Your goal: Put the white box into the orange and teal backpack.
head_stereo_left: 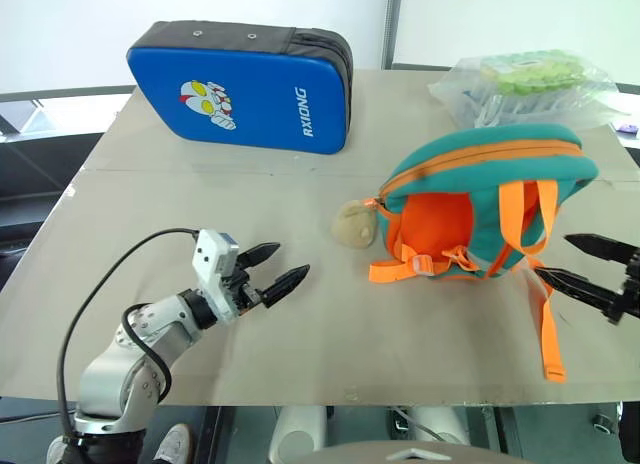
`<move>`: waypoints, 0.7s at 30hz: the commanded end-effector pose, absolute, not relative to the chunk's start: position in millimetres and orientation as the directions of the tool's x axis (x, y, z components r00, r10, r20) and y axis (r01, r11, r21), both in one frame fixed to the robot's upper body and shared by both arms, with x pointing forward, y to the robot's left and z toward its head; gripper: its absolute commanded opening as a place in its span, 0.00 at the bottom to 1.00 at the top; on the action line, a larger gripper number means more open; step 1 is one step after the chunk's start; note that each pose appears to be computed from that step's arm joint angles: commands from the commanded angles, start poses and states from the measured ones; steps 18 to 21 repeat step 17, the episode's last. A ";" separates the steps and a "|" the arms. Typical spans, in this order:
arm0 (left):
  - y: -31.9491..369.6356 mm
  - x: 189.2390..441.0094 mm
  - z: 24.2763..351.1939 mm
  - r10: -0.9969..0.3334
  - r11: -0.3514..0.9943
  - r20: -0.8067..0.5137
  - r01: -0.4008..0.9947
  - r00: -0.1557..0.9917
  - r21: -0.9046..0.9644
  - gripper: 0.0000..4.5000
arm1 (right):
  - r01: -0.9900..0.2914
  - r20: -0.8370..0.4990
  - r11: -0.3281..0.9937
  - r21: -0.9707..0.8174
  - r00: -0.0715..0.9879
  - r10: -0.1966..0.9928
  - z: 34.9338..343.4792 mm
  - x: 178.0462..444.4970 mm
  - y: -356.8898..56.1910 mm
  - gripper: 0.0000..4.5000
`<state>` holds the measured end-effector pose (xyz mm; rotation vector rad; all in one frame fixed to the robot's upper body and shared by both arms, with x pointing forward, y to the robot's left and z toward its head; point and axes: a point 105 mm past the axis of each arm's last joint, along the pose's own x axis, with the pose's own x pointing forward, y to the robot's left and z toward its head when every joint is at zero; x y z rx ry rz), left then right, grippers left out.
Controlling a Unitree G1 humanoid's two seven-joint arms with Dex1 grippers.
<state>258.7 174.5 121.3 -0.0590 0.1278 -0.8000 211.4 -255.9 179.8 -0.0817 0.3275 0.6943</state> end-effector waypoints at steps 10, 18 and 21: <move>209.9 219.9 101.6 -0.665 0.746 -0.185 0.656 0.724 -0.113 0.99 | -0.651 -0.380 0.758 0.023 0.696 0.609 123.6 201.4 -240.1 1.00; 225.4 204.2 93.3 -0.622 0.783 -0.223 0.607 0.751 -0.139 0.99 | -0.645 -0.397 0.762 0.054 0.686 0.609 105.5 191.3 -242.4 1.00; 225.4 204.2 93.3 -0.622 0.783 -0.223 0.607 0.751 -0.139 0.99 | -0.645 -0.397 0.762 0.054 0.686 0.609 105.5 191.3 -242.4 1.00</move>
